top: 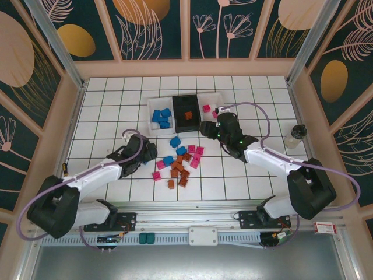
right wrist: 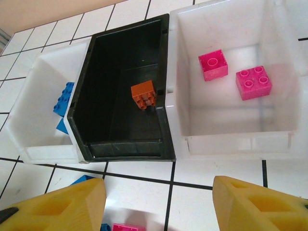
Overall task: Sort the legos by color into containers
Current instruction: Pick up the lego from the bottom-left of the table.
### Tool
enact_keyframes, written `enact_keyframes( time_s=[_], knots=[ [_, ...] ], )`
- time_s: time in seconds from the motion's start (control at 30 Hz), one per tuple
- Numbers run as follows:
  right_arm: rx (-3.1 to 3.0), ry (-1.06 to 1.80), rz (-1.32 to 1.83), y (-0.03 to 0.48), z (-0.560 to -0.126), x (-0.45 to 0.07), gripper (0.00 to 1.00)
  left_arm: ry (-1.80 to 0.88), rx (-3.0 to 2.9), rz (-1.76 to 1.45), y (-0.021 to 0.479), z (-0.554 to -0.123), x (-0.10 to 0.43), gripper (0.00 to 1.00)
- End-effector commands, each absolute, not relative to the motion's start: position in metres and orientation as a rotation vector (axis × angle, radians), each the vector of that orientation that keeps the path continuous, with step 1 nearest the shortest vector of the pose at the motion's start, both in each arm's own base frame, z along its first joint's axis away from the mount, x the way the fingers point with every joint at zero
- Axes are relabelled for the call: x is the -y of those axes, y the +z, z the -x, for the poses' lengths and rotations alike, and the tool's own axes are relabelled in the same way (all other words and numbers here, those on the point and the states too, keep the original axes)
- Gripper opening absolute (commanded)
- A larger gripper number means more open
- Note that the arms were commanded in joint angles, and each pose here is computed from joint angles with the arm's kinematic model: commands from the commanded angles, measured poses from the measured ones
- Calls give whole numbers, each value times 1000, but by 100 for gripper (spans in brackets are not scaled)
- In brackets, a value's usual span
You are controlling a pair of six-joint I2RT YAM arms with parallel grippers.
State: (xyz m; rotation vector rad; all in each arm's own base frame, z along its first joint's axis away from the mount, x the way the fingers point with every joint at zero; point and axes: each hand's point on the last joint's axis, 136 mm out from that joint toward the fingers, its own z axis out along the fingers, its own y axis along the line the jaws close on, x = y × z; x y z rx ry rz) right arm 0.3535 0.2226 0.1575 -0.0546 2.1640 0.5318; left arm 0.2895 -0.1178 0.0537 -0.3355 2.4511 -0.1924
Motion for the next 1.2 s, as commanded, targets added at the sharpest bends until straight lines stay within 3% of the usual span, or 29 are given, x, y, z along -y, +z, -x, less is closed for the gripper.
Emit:
enact_keyframes(
  time_s=[0.0, 0.2, 0.3, 0.77, 0.97, 1.17],
  knots=[
    [-2123, 564, 28, 170, -355, -221, 61, -63, -2525, 292, 33, -282, 111, 94],
    [-2123, 568, 26, 171, -356, -220, 61, -22, -2554, 281, 13, -279, 110, 90],
    [-2121, 573, 23, 171, -356, -221, 61, -30, -2565, 263, 9, -283, 117, 79],
    [-2110, 572, 6, 173, -357, -214, 61, -111, -2576, 255, 9, -281, 132, 50],
    [-2105, 574, 0, 174, -356, -210, 61, -188, -2509, 252, 47, -295, 143, 44],
    [-2114, 586, -7, 169, -349, -207, 61, -190, -2364, 244, 115, -352, 160, 43]
  ],
)
